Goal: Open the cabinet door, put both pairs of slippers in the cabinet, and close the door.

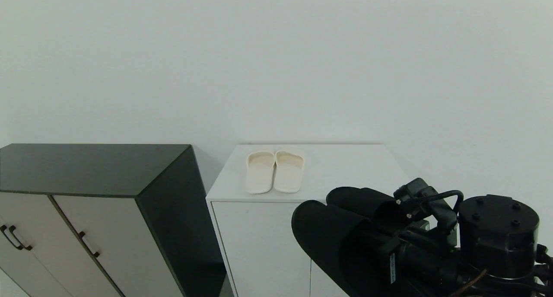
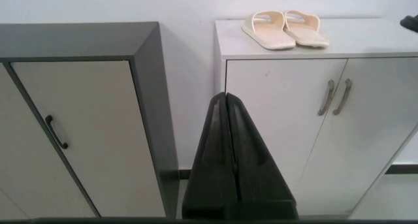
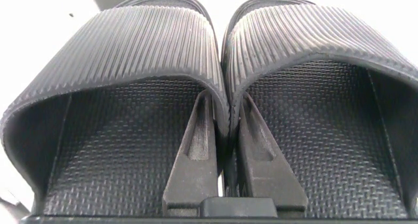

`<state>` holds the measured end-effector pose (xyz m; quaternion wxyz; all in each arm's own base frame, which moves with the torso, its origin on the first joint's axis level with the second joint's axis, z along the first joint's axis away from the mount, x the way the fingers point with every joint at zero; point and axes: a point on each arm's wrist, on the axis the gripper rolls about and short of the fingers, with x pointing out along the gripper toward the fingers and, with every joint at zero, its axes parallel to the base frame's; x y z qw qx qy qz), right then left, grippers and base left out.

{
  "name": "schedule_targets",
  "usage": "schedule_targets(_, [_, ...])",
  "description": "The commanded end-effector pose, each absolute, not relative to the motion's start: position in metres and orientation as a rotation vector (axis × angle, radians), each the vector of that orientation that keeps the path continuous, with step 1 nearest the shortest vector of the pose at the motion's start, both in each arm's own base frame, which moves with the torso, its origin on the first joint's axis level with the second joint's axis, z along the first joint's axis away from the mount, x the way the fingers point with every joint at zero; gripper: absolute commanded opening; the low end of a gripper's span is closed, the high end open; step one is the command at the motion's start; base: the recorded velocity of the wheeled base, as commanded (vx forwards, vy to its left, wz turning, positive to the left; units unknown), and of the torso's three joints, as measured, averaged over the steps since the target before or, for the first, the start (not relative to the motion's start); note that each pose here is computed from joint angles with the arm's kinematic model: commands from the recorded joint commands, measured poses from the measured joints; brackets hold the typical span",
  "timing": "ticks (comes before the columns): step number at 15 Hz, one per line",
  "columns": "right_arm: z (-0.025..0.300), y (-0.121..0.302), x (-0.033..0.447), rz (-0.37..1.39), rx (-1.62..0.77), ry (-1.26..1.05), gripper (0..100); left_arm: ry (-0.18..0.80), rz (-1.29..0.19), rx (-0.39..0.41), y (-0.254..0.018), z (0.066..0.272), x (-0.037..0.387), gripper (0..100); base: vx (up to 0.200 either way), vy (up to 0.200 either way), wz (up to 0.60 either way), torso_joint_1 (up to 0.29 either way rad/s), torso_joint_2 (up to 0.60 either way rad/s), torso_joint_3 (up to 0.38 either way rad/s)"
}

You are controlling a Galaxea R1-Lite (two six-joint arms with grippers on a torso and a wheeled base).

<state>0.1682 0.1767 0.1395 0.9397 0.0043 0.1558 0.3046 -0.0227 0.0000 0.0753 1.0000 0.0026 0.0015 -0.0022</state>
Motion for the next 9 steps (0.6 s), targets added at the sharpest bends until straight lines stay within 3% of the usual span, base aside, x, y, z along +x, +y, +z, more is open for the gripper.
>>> schedule_targets(1, [0.1394, 0.1763, 0.1681, 0.623, 0.009, 0.318, 0, 0.003, -0.005, 0.003, 0.0000, 0.0754, -0.0227, 0, 0.000, 0.000, 0.00, 0.000, 0.00, 0.000])
schedule_targets(9, [0.1332, 0.1747, 0.1658, 0.646, -0.001, 0.346, 0, 0.003, -0.005, 0.003, 0.0000, 0.0754, -0.0227, 0, 0.000, 0.000, 0.00, 0.000, 0.00, 0.000])
